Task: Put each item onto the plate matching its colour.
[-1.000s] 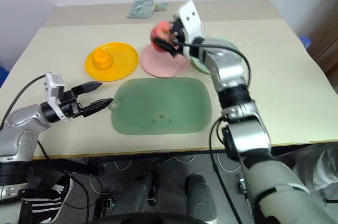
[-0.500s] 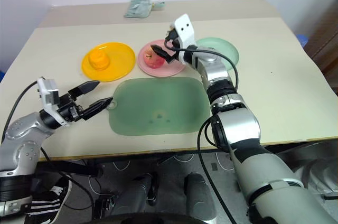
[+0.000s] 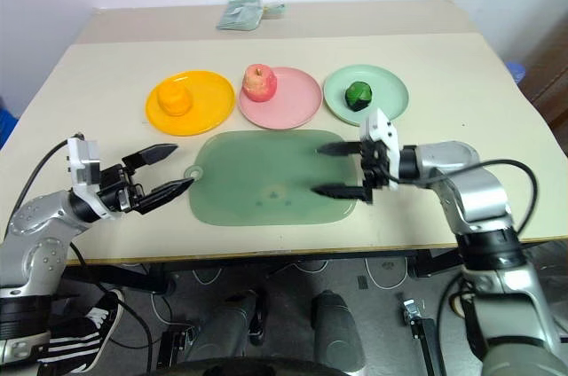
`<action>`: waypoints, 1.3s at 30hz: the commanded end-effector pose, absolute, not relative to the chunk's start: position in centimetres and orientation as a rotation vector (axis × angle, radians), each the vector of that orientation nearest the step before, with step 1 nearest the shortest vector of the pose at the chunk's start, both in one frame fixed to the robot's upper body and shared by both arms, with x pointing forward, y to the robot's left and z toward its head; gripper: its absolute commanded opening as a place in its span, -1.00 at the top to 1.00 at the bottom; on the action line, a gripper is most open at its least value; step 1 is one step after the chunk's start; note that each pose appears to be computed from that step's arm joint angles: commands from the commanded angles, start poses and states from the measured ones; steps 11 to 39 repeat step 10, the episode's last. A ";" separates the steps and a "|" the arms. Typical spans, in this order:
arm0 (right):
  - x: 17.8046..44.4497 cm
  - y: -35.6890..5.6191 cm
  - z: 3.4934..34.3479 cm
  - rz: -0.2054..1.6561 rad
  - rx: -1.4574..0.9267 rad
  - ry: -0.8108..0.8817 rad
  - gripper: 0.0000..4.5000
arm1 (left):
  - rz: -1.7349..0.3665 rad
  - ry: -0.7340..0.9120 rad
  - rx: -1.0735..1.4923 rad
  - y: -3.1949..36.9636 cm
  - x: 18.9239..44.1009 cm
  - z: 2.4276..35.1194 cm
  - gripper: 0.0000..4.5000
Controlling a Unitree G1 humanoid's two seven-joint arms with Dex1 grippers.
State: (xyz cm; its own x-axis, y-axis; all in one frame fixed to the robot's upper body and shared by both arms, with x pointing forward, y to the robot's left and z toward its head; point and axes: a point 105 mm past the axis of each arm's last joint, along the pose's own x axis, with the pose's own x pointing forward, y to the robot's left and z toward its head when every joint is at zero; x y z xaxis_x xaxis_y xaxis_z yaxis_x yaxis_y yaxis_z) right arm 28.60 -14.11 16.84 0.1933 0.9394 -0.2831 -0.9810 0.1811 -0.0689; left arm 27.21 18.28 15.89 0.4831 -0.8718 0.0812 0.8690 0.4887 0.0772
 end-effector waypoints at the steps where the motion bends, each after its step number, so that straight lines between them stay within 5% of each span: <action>1: 27.6 -13.9 19.3 1.374 -0.304 0.123 -0.99 | -1.164 -0.161 0.074 16.8 26.5 17.4 -1.00; 39: 28.0 -15.0 19.2 1.269 -0.324 0.127 -0.99 | -1.207 -0.117 0.071 16.8 27.4 16.4 -1.00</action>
